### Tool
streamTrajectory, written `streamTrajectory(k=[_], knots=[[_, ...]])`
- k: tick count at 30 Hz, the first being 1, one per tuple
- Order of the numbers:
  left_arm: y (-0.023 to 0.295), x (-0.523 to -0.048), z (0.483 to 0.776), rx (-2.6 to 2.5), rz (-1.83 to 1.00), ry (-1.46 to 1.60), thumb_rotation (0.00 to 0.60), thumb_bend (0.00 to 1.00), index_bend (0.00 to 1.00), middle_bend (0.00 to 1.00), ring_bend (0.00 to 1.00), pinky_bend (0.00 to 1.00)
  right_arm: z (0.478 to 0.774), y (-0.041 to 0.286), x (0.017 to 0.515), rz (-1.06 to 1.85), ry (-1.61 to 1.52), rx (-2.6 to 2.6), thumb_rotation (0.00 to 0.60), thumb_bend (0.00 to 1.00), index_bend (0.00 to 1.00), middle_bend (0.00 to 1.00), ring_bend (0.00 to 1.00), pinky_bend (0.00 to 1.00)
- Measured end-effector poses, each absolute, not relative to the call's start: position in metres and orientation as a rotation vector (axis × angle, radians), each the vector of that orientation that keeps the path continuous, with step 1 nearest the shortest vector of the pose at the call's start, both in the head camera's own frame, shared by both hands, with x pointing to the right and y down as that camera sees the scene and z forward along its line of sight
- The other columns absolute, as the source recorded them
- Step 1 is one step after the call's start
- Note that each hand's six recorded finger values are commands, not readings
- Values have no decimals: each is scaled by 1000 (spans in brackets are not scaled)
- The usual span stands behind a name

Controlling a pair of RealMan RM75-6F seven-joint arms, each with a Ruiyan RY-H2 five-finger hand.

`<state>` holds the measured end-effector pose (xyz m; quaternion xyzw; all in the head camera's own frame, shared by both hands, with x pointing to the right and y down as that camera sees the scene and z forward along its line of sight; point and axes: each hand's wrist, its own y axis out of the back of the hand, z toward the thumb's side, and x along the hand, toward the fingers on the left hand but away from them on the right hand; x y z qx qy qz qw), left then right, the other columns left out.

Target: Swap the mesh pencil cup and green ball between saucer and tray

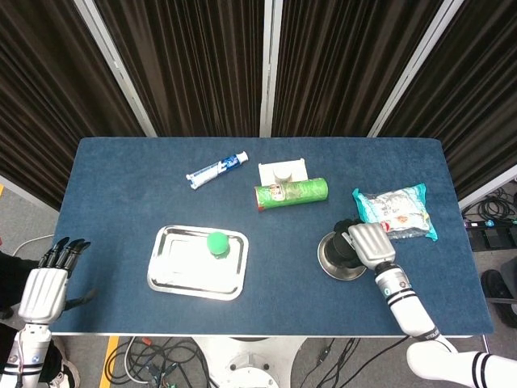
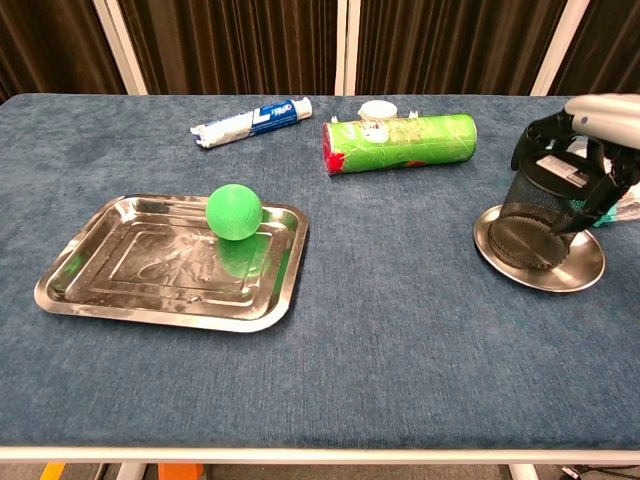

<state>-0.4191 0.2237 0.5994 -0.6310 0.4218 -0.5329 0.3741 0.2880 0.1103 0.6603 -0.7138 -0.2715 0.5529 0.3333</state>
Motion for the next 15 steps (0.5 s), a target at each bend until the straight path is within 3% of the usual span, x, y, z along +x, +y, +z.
streamTrajectory(k=[10, 15], knots=[[223, -419, 598, -1616, -1357, 1088, 600, 60, 163, 145, 68, 191, 630, 87, 263, 1305, -742, -1871, 600, 66, 430, 381, 358, 610], [224, -420, 598, -1615, -1364, 1080, 600, 60, 162, 145, 68, 192, 633, 69, 228, 1246, -710, -1907, 600, 67, 430, 381, 358, 610]])
